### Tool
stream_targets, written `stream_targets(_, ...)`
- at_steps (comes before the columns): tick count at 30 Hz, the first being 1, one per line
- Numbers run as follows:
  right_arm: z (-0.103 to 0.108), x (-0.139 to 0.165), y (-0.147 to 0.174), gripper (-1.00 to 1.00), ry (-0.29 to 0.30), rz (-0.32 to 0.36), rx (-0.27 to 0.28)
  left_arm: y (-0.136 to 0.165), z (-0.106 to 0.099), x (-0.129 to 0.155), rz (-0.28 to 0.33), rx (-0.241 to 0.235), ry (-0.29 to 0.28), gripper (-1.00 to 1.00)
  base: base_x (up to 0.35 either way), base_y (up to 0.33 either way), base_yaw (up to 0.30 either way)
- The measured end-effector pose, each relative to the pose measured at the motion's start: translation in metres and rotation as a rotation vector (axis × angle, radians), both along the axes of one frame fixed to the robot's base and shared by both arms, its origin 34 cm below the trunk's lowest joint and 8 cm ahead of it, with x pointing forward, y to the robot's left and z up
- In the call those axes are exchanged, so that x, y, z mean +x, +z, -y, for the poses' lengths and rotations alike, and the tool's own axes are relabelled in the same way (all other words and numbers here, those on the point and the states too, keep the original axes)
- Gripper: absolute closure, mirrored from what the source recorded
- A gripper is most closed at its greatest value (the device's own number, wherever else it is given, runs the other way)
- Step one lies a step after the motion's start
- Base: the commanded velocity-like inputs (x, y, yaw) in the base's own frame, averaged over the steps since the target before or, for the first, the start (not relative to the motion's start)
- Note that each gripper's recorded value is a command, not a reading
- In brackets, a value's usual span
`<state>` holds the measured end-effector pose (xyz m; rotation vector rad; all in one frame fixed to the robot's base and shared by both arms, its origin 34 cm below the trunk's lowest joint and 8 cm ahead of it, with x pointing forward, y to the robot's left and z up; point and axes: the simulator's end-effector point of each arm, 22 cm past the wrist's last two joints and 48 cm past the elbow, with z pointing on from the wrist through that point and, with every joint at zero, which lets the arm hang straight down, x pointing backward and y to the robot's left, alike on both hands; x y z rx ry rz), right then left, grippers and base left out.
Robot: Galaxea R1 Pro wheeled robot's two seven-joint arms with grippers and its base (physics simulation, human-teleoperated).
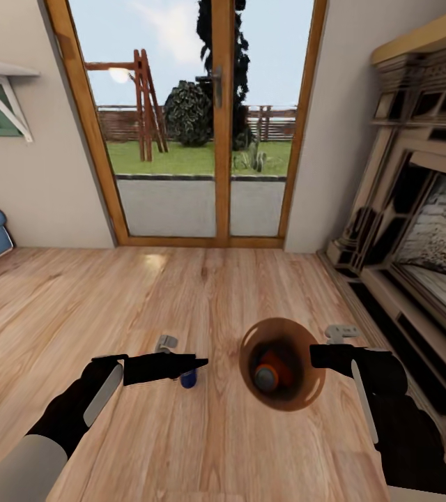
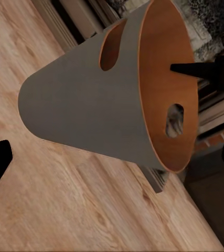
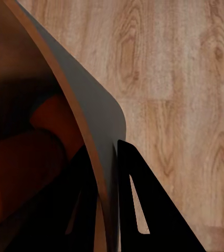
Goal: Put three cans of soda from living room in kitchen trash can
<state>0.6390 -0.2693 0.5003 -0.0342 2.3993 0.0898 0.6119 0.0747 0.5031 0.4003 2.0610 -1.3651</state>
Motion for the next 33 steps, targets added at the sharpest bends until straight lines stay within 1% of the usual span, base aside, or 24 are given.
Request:
stream_targets(4,-0.0002,0.0,0.0,1.0,0.0,0.0,0.001,-0.0005,-0.0001,-0.0001,0.0,0.002,0.0,-1.0,0.337,0.0,0.0)
stream_targets(10,-0.0001,0.0,0.0,1.0,0.0,0.0,0.0,-0.0042,-0.0006,-0.0008,0.001,0.02,-0.004,-1.0,0.337,0.0,0.0)
stream_targets(33,-0.0002,0.0,0.0,1.0,0.001,0.0,0.001,-0.0041,-0.0008,-0.0008,0.002,0.021,-0.005,-1.0,0.337,0.0,0.0)
